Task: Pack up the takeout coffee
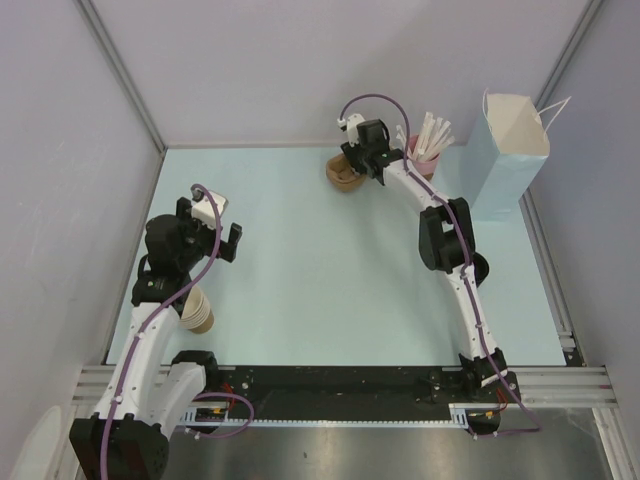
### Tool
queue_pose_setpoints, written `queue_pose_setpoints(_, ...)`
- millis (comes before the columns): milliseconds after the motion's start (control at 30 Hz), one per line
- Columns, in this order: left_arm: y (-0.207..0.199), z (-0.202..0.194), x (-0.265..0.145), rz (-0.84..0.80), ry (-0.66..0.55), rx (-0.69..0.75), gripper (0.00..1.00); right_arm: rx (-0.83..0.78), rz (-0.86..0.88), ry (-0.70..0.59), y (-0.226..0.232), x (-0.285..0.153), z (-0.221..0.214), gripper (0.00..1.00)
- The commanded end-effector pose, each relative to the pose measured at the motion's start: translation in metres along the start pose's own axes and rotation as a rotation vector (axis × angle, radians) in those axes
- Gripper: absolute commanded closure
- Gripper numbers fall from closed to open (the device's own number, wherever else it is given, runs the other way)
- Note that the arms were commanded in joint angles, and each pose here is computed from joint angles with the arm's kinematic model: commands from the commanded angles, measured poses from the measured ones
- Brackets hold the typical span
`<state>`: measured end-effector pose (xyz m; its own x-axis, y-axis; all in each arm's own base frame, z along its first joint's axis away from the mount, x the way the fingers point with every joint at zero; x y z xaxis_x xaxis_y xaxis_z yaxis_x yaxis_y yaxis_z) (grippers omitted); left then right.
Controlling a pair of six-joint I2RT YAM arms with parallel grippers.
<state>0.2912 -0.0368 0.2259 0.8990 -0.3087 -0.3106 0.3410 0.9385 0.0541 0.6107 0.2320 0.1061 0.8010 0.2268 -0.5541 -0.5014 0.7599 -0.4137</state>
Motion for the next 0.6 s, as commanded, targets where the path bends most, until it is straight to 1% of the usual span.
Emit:
queue_pose_setpoints(0, 0.004, 0.007, 0.000, 0.008, -0.021, 0.022, 0.01, 0.000, -0.044, -0.075, -0.018, -0.008, 0.025, 0.49)
queue_pose_setpoints(133, 0.004, 0.008, 0.000, 0.010, -0.024, 0.023, 0.00, -0.022, -0.090, -0.084, -0.025, -0.011, 0.028, 0.58)
queue_pose_setpoints(200, 0.003, 0.008, 0.000, 0.008, -0.022, 0.022, 0.01, -0.034, -0.096, -0.083, -0.024, -0.010, 0.027, 0.61)
queue_pose_setpoints(233, 0.004, 0.007, 0.000, 0.010, -0.022, 0.022, 0.01, -0.034, -0.096, -0.084, -0.025, -0.010, 0.027, 0.65)
queue_pose_setpoints(333, 0.004, 0.008, 0.000, 0.010, -0.024, 0.022, 0.00, -0.029, -0.089, -0.087, -0.025, -0.010, 0.027, 0.73)
queue_pose_setpoints(433, 0.004, 0.007, 0.000, 0.010, -0.022, 0.021, 0.01, -0.030, -0.087, -0.094, -0.025, -0.013, 0.030, 0.78)
queue_pose_setpoints(567, 0.003, 0.007, 0.000, 0.008, -0.021, 0.020, 0.01, -0.026, -0.099, -0.111, -0.030, -0.019, 0.038, 0.80)
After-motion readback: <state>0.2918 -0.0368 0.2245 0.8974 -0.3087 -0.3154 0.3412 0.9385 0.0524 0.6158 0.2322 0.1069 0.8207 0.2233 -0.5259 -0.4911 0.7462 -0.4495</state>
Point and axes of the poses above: each gripper's point midway between its finger pads, its own x axis out along the fingers, its own y axis along the line the jaws close on, z = x × y, the point moved 2 cm from there along -x, back along the fingers, and after that the axes turned 11 degrees about -x, right-handed, at the moved point
